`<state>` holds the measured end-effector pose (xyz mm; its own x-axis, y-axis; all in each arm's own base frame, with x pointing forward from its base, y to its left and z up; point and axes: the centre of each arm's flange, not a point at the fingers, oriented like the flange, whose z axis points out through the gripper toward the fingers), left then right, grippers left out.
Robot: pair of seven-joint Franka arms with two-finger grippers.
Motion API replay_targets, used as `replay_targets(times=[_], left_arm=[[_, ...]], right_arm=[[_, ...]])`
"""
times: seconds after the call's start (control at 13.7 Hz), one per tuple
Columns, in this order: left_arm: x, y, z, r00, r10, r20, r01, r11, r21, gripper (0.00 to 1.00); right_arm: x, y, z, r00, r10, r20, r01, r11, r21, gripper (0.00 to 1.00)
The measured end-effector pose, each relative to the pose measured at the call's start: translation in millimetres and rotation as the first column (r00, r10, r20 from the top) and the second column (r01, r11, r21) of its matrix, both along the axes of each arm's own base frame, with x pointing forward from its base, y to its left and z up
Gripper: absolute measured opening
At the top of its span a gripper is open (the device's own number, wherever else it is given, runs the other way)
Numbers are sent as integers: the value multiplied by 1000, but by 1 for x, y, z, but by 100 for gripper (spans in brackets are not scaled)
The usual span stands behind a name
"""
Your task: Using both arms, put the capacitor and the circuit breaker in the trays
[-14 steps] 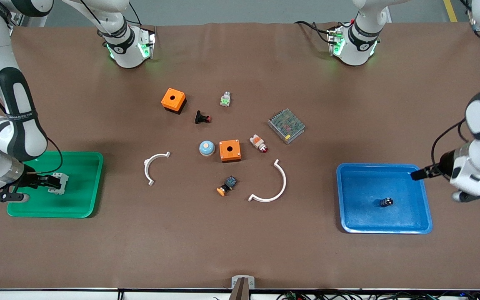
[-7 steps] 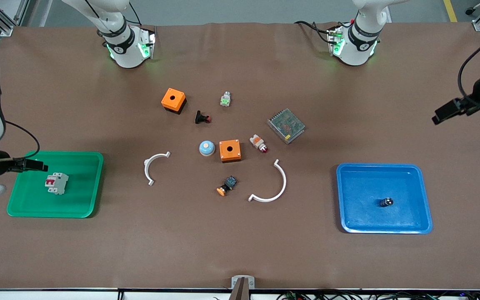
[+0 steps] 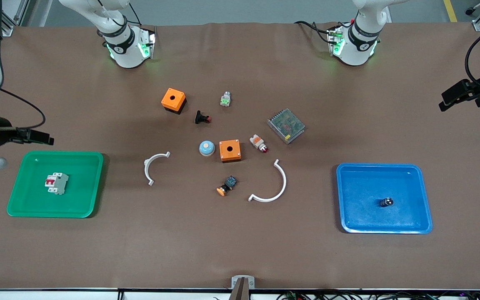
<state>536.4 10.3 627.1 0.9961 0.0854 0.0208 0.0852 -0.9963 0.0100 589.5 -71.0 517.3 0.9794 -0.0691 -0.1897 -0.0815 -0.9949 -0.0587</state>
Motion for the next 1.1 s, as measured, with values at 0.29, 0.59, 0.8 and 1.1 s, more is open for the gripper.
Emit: replay_targets(times=[0.29, 0.59, 0.8, 1.1], left_arm=[[8, 4, 2, 1000, -15, 8, 15, 1000, -4, 100], [11, 6, 0, 1000, -12, 6, 12, 1000, -7, 100], [12, 6, -1, 1000, -13, 3, 13, 1000, -7, 100], [12, 6, 1, 1000, -13, 9, 13, 1000, -7, 100]], right_arm=[[-12, 17, 21, 1000, 30, -9, -30, 1000, 5, 100], [-12, 25, 22, 999, 45, -13, -45, 999, 4, 100], [-9, 27, 33, 999, 49, 11, -49, 999, -1, 100], [-4, 33, 56, 996, 70, 56, -67, 997, -41, 100]])
